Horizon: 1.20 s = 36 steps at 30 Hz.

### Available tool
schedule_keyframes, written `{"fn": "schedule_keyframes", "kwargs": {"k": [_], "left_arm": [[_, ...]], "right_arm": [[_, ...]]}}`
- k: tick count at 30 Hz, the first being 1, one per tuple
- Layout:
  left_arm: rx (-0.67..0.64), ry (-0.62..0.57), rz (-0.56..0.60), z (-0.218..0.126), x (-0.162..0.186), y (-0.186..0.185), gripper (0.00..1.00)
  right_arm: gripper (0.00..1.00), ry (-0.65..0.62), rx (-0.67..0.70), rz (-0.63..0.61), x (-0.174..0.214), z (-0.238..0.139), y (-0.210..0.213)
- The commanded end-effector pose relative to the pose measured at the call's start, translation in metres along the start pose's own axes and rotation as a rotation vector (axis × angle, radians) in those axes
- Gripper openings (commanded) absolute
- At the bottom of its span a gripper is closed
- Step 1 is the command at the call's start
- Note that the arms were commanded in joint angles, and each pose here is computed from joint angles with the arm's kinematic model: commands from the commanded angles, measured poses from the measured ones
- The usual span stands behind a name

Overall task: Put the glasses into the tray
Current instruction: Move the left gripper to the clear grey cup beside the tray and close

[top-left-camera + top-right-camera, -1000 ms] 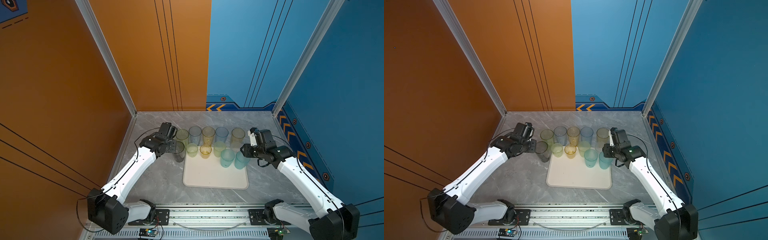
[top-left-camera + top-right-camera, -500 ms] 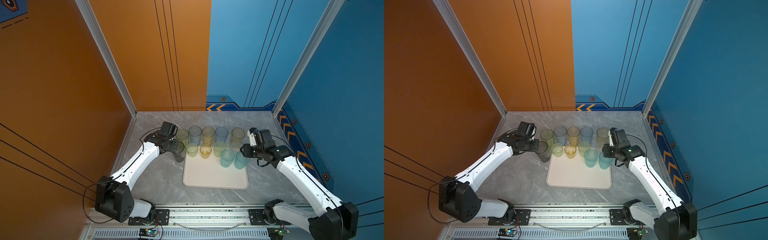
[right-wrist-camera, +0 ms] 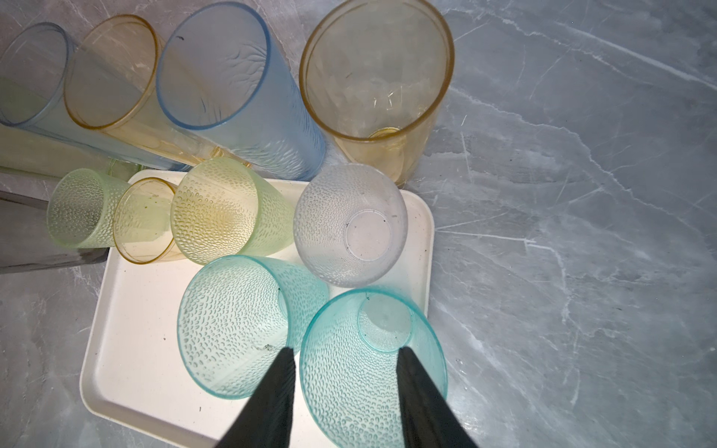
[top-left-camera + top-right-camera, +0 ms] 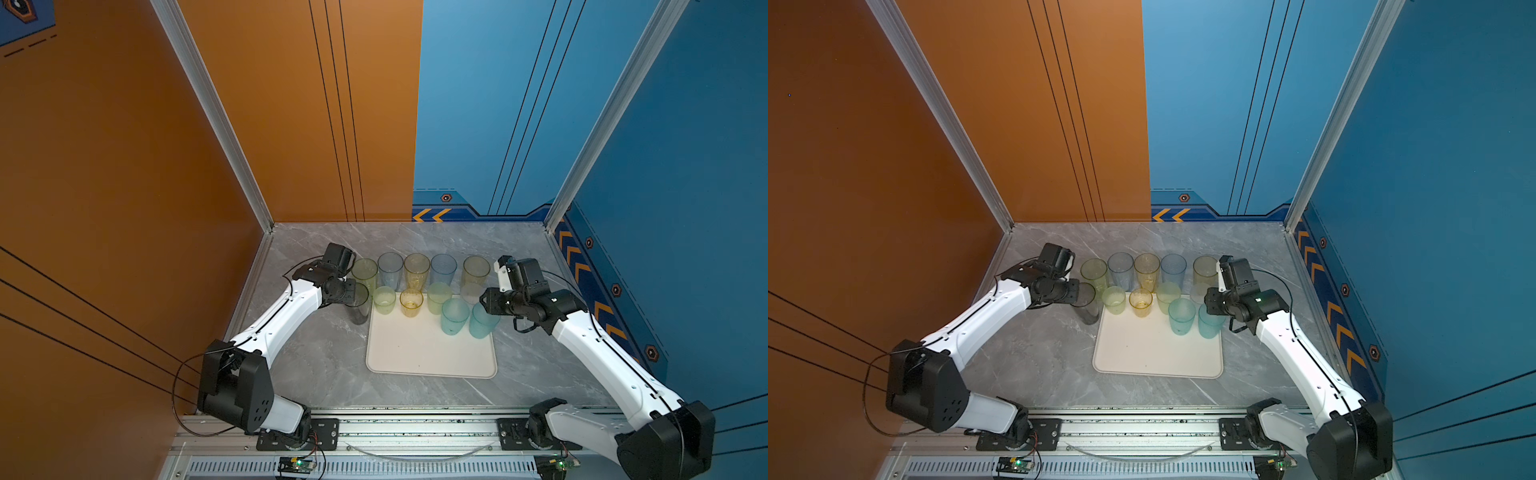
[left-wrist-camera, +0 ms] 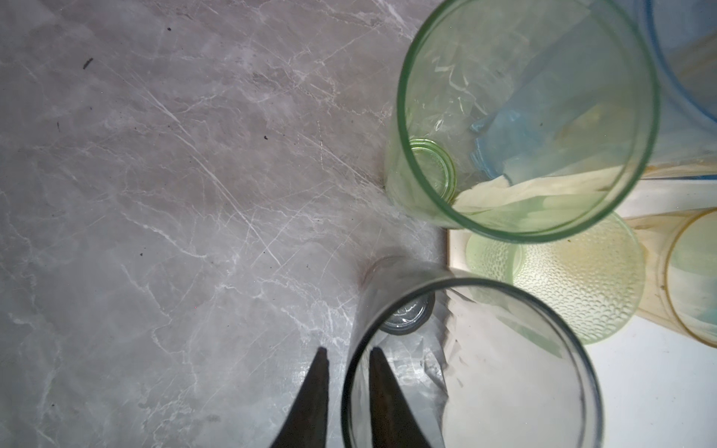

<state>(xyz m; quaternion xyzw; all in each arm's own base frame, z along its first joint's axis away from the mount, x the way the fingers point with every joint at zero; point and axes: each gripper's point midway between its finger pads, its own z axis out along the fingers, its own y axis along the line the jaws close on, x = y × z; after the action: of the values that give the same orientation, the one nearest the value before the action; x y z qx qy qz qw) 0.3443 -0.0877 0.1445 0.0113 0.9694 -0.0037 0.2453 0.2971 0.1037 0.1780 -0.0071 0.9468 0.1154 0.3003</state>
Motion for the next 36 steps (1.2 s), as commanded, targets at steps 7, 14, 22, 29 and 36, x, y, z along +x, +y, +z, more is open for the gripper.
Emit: {"fn": "schedule_keyframes", "kwargs": {"k": [7, 14, 22, 29, 36], "left_arm": [[0.024, 0.046, 0.01, 0.014, 0.007, -0.004, 0.13], [0.025, 0.052, 0.018, 0.013, 0.007, -0.003, 0.08], [0.025, 0.065, 0.045, 0.001, 0.008, -0.003, 0.06], [-0.028, 0.061, 0.078, -0.022, 0.013, 0.006, 0.05], [-0.021, -0.008, 0.106, -0.057, 0.007, 0.003, 0.05]], "right_arm": [[0.42, -0.02, 0.018, -0.004, -0.009, -0.002, 0.001], [0.42, -0.022, 0.016, -0.004, -0.01, -0.002, 0.002], [0.42, -0.022, 0.013, -0.004, -0.011, -0.002, 0.002], [0.42, -0.025, 0.01, -0.009, -0.012, -0.002, 0.004], [0.42, -0.022, 0.006, -0.009, -0.012, -0.001, 0.006]]}}
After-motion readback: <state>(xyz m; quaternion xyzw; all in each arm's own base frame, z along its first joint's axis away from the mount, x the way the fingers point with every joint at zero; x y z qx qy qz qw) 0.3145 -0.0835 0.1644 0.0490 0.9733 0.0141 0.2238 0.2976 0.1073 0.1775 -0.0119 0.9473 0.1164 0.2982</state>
